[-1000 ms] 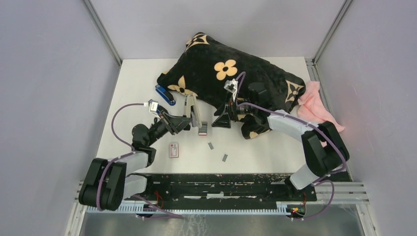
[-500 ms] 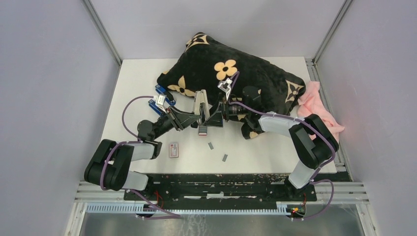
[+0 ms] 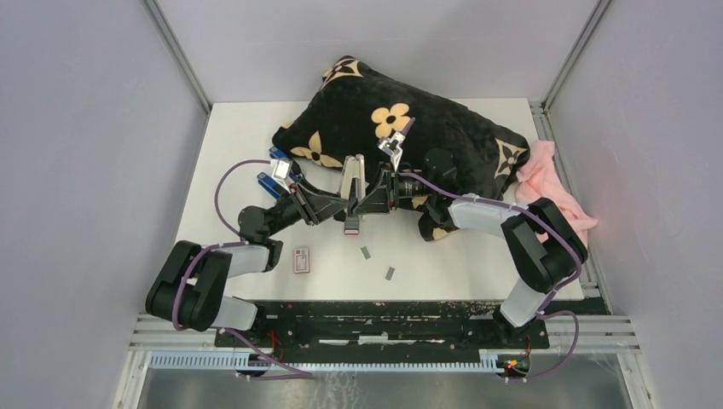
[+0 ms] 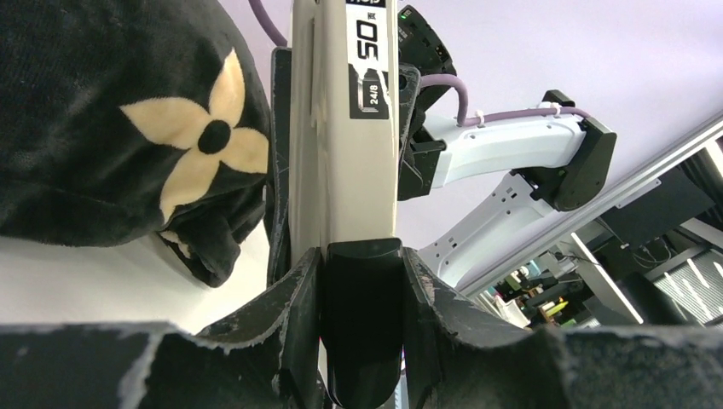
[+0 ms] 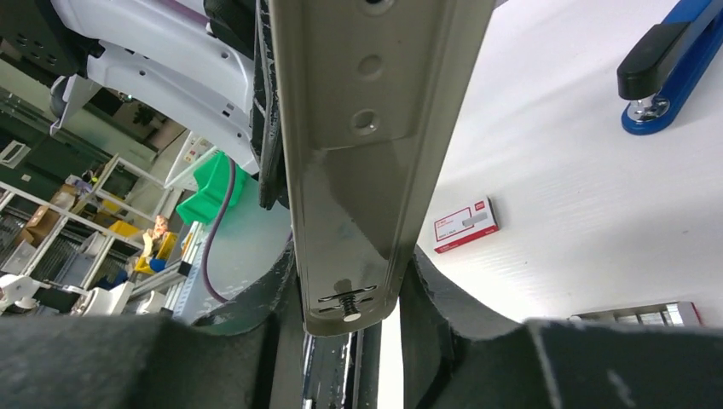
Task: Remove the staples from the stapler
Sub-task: Unload the staple at the center of the board.
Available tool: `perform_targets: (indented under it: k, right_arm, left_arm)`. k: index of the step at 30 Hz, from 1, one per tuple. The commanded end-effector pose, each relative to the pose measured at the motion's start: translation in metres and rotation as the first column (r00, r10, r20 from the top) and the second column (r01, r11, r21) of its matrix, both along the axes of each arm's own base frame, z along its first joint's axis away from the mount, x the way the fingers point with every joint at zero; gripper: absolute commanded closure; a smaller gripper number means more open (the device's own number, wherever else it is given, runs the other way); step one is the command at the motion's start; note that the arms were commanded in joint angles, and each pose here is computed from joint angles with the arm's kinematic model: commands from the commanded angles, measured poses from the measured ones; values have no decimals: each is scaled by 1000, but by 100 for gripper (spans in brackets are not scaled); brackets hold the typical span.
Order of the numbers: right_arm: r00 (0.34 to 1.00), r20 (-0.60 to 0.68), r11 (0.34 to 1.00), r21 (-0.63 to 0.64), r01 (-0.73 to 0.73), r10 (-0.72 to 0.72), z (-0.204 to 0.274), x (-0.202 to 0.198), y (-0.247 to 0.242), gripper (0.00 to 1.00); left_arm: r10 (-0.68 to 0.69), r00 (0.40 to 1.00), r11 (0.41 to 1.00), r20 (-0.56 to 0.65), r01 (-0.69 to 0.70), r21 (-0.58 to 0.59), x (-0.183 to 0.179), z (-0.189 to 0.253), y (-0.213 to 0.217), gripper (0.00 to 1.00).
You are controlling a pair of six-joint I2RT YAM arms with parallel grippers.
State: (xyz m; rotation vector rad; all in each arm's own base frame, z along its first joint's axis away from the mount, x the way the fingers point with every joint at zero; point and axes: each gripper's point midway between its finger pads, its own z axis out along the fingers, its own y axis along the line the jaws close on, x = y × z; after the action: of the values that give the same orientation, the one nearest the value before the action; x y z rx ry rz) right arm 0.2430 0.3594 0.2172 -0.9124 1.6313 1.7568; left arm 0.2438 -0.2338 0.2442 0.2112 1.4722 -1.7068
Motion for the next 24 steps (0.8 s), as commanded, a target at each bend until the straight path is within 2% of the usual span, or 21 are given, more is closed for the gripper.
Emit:
perform_targets:
  k: [1,3,4,7,8,9,10,14,17,21,22,24]
  right_arm:
    - [990,128,996,72,-59,50,36,-12,-3,80]
    - [992,118,997,54,-55,49,33,-10,-2,90]
    - [993,111,998,40,-53,48,31,-9,-2,93]
    - [993,112,999,3,-48,47,27,-8,-5,97]
    - [991,123,999,-5,-47,47,28,-7,-7,98]
    - [990,131,999,-15,-45,47,27,-6,-9,98]
    - [988,146,999,-24,-45,48,27,-6,-12,98]
    - [971,232,991,-131,-29,59,16,-5,-31,99]
    - [954,288,978,-206,-26,85,6,-5,-43,99]
    - [951,300,974,-225,-10,79,2,0,-51,99]
    - [948,308,972,-233,-5,79,0,1,-53,99]
    - [945,315,967,-255,-2,85,-5,2,-56,99]
  left_arm:
    - [-5,975,996,220,26,-89,-14,49,3,90]
    - [-9,977,996,213,28,-90,-14,49,2,79]
    - [-6,979,995,204,25,-93,-13,48,3,69]
    - [31,991,995,129,-18,-96,-2,40,4,46]
    - [54,991,996,121,-44,-82,3,36,4,33]
    - [74,992,996,104,-68,-63,7,31,5,24]
    - [97,991,995,92,-94,-38,11,25,5,19]
    - [206,973,974,105,-214,76,23,10,13,9]
    - [312,937,931,155,-334,147,30,9,26,3]
    - [511,841,805,181,-541,242,44,1,60,1]
    - [553,812,773,188,-584,247,43,1,69,1]
    - [582,776,750,242,-627,211,33,7,79,1]
